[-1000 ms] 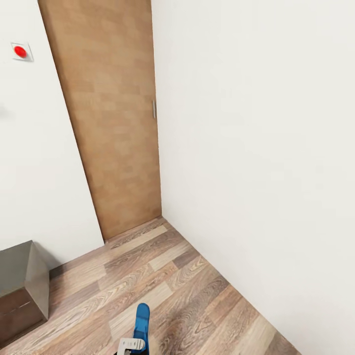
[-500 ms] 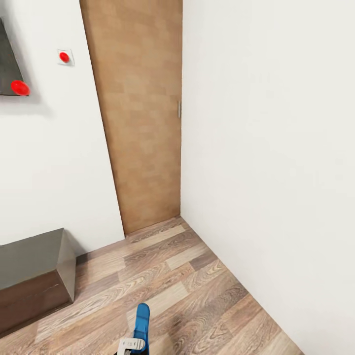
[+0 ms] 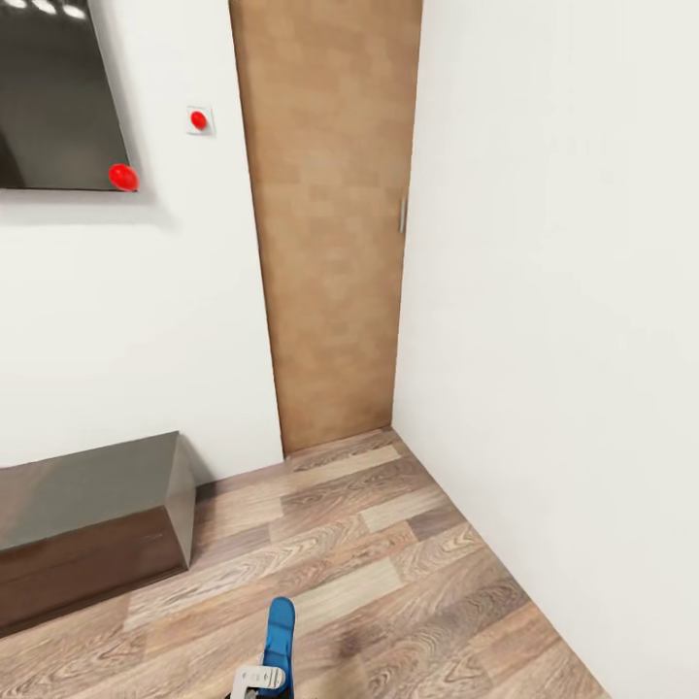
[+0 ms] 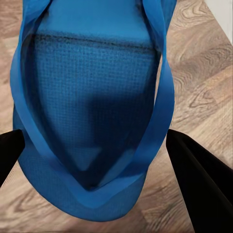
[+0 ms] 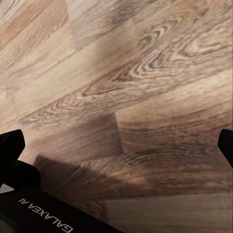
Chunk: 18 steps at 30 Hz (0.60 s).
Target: In the bedroom, move the book from the bed onto either nightstand, and place the two sandals side by side next to the bed.
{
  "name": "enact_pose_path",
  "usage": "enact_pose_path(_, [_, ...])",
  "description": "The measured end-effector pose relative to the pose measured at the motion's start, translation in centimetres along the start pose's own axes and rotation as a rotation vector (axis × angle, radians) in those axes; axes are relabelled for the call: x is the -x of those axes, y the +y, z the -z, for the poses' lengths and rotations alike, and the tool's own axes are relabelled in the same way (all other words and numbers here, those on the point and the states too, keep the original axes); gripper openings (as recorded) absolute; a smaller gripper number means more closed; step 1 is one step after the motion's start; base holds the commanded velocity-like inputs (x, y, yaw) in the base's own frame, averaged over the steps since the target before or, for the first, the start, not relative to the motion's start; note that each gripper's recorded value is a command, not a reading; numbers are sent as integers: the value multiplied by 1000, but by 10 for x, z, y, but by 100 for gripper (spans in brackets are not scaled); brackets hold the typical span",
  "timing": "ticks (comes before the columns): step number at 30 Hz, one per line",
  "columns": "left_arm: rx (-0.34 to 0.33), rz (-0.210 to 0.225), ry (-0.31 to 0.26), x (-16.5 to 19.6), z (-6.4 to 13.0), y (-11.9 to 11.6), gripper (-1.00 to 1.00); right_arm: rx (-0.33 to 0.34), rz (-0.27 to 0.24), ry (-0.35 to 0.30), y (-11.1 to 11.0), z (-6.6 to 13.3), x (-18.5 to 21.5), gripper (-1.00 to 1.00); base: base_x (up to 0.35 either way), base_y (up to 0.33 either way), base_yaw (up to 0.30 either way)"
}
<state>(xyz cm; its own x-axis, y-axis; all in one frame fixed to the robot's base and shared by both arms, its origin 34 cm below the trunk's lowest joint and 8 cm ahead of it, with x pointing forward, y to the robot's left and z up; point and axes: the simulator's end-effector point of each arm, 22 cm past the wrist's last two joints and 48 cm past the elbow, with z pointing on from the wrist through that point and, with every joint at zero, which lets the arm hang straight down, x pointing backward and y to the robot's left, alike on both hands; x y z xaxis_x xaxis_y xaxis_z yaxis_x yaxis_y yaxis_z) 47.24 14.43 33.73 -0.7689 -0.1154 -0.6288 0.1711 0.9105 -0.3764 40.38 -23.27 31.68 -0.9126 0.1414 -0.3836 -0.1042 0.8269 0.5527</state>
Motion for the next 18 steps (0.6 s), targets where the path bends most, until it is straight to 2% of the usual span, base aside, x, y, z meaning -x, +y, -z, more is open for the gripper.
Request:
enact_pose_path(14, [0, 0, 0, 0, 0, 0, -100, 0, 0, 0, 0, 0, 0, 100, 2, 0, 287])
enact_pose_path(18, [0, 0, -1, 0, 0, 0, -100, 0, 1, 0, 0, 0, 0, 100, 197, 0, 288])
